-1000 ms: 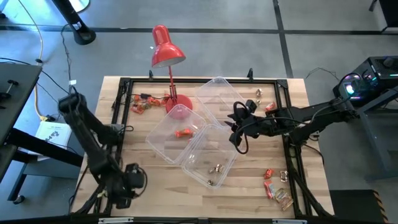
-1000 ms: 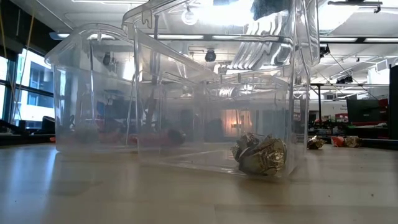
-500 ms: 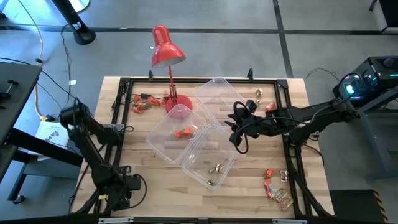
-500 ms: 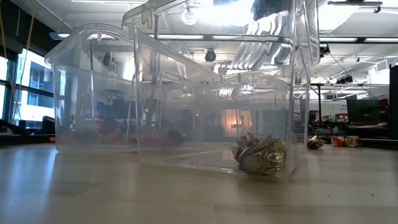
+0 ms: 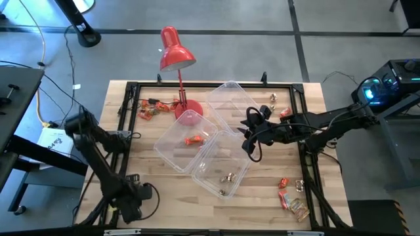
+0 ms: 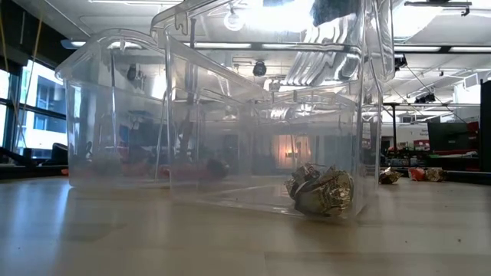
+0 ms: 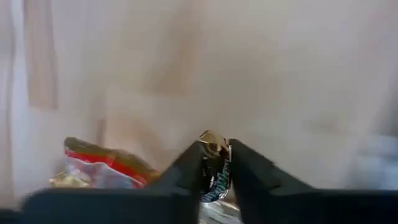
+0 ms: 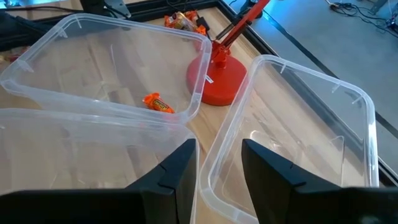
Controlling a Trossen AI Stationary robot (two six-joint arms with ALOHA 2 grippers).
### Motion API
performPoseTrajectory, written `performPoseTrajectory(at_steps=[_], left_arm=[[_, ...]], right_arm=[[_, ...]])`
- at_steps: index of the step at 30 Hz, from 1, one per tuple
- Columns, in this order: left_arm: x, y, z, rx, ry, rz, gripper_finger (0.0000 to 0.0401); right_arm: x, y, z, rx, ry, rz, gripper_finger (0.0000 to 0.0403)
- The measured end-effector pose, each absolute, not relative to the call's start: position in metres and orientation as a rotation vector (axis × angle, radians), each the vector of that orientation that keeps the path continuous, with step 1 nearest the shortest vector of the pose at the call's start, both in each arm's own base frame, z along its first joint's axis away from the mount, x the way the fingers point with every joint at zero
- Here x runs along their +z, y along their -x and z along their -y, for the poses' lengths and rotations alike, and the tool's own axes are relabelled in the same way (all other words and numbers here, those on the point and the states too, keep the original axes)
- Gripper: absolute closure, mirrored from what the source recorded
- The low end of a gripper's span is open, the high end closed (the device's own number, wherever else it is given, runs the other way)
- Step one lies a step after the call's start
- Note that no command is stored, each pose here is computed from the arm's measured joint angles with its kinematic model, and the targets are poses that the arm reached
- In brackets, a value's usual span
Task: Sort candy
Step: Put the gold candy into the bottom left transparent bin
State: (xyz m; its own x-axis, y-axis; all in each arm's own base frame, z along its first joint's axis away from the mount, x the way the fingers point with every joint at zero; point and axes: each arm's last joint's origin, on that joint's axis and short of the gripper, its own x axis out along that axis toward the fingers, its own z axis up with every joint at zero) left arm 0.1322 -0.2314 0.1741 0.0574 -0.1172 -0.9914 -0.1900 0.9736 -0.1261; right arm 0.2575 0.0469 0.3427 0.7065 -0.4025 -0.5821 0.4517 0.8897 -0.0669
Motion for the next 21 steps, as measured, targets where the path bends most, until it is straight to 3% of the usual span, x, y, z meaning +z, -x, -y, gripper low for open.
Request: performPoseTrajectory(at_steps=[2, 7, 12, 16, 21], left_arm=[[0.202, -0.138, 0.228, -0.007, 0.306, -1.422, 0.0387], [0.28, -0.144, 0.199, -0.103, 0.302, -1.01, 0.0386], [0.336, -0.161, 0.15, 0.01, 0.149, -0.568, 0.0395], [0.355, -0.194, 0.118, 0.046, 0.013, -0.419, 0.039], [0.347, -0.254, 0.093, 0.016, -0.056, -0.342, 0.0377]], right_arm=[[0.342, -0.257, -0.047, -0.478, -0.087, -0.63, 0.0279], [0.342, -0.257, -0.047, -0.478, -0.084, -0.633, 0.0279], [0.342, -0.257, -0.047, -0.478, -0.085, -0.632, 0.0279], [0.342, -0.257, -0.047, -0.478, -0.086, -0.631, 0.0279], [0.342, -0.257, -0.047, -0.478, -0.086, -0.63, 0.0279]])
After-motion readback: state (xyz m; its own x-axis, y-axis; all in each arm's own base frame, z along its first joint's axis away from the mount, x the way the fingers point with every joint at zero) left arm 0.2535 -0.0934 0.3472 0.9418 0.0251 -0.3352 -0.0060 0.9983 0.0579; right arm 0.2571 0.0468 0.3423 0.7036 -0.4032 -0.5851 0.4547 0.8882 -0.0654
